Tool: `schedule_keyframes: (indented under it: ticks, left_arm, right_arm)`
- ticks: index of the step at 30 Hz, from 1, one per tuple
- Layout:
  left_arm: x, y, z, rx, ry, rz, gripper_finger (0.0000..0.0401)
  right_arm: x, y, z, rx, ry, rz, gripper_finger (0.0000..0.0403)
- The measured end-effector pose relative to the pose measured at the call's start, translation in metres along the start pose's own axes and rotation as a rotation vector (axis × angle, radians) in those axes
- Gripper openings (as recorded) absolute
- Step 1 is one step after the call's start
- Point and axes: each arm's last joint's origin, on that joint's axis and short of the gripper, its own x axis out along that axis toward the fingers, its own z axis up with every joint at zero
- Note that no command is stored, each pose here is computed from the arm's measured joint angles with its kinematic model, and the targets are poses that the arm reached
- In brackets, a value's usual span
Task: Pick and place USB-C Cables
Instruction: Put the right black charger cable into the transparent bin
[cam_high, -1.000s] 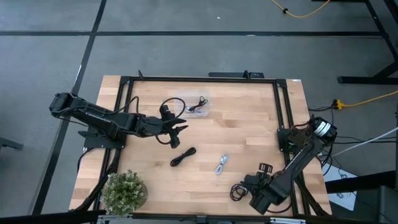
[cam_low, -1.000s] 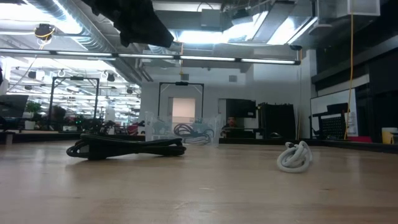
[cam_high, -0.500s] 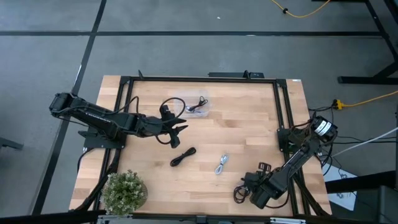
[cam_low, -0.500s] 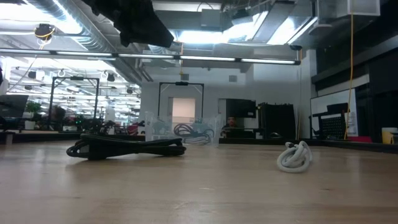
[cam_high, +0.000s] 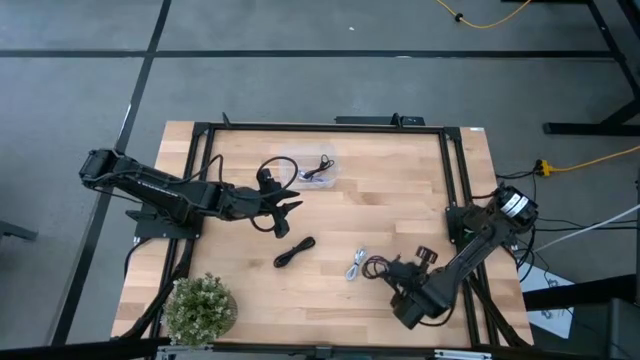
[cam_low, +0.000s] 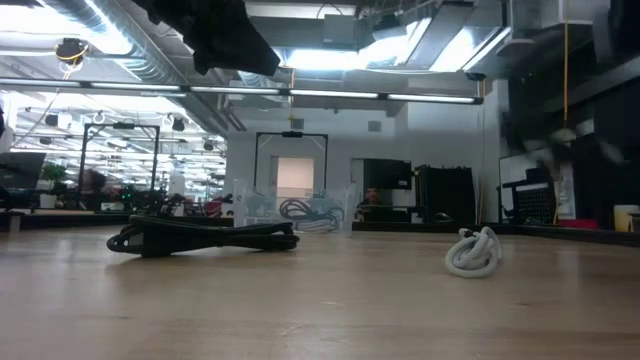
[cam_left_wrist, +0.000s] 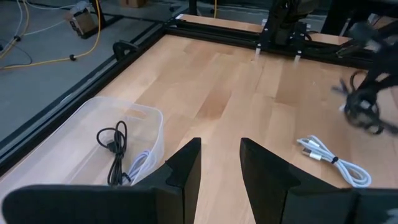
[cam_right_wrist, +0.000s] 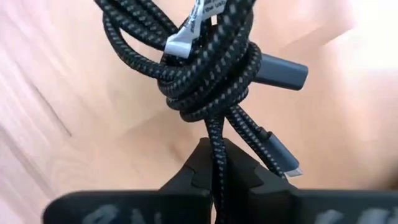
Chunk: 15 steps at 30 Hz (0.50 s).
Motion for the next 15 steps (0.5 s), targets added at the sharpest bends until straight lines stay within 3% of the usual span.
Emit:
schedule_keyframes:
  ticks: [6, 9, 12, 15]
  left_arm:
    - [0.000, 0.000, 0.000, -0.001, 0.001, -0.004, 0.0105]
    - [0.000, 0.000, 0.000, -0.005, 0.002, -0.006, 0.0105]
    - [-0.001, -0.002, -0.001, -0.023, 0.009, -0.016, 0.0105]
    - [-0.002, -0.004, -0.002, -0.012, 0.027, -0.052, 0.0105]
  right_arm:
    - [-0.053, -0.025, 0.033, 0.009, -0.370, -0.285, 0.0012]
    - [-0.066, -0.034, 0.055, 0.025, -0.584, -0.299, 0.0012]
    - [-0.070, -0.054, 0.085, 0.113, -0.691, -0.368, 0.0012]
    - [-0.065, -0.081, 0.115, 0.124, -0.663, -0.471, 0.0012]
